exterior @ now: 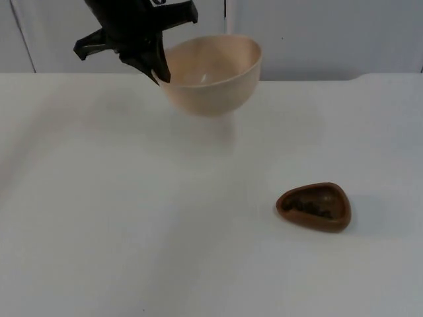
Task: Pick up the bowl with the left hand and pour the coffee beans from the cup into the bowl with the right hand.
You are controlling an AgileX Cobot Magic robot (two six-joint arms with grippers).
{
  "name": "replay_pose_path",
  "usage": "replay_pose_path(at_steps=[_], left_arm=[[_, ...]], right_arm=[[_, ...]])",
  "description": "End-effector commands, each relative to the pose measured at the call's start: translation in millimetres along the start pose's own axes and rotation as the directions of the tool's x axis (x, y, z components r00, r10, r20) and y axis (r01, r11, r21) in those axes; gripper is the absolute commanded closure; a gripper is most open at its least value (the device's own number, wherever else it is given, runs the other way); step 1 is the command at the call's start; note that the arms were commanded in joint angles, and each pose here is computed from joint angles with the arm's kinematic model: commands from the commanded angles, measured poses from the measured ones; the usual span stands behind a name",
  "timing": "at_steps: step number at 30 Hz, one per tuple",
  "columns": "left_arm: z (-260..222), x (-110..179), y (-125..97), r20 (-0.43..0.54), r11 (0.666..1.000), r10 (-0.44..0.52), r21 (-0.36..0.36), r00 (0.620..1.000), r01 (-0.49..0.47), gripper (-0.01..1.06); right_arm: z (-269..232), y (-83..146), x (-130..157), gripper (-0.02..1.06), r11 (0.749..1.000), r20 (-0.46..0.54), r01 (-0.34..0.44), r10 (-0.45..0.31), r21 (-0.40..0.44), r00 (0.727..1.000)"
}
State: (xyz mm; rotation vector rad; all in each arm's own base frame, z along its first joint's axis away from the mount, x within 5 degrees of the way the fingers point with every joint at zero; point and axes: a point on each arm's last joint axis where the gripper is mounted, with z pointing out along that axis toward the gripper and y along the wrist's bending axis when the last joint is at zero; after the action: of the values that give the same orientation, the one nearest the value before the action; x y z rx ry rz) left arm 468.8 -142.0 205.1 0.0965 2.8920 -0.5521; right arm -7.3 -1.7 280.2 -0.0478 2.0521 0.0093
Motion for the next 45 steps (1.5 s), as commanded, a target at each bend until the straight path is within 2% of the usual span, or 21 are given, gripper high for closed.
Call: replay_pose_path(at_steps=[1,14,33,41,45], left_arm=[[-16.3,3.5,-7.3,-0.01,1.0,0.017,0.001,1.0,-0.017,1.05],[-26.6,31.6,-20.2,-0.027,0.999,0.054,0.007,0.998,-0.054,1.05],[-55.0,134.2,4.8,-0.004,0.995,0.07,-0.071,0.998,-0.07,1.05],[-42.8,180.6,22.7,-0.037,0.993,0.061,-0.098,0.997,-0.064,1.05],[-35.1,190.7,29.6,-0.012,0.993,0.044,-0.113,0.999,-0.045,1.05]], right_arm=[[0.0,-0.4,0.2,-0.01,1.0,0.006,0.016,-0.016,0.011,1.0],[0.0,-0.4,0.2,-0.01,1.0,0.006,0.016,-0.016,0.011,1.0],[0.0,-0.4,0.2,-0.01,1.0,0.006,0.016,-0.016,0.011,1.0],[0.0,-0.4,0.2,-0.01,1.0,0.006,0.016,-0.016,0.011,1.0],[0.0,-0.4,0.2,-0.01,1.0,0.006,0.016,-0.016,0.011,1.0]])
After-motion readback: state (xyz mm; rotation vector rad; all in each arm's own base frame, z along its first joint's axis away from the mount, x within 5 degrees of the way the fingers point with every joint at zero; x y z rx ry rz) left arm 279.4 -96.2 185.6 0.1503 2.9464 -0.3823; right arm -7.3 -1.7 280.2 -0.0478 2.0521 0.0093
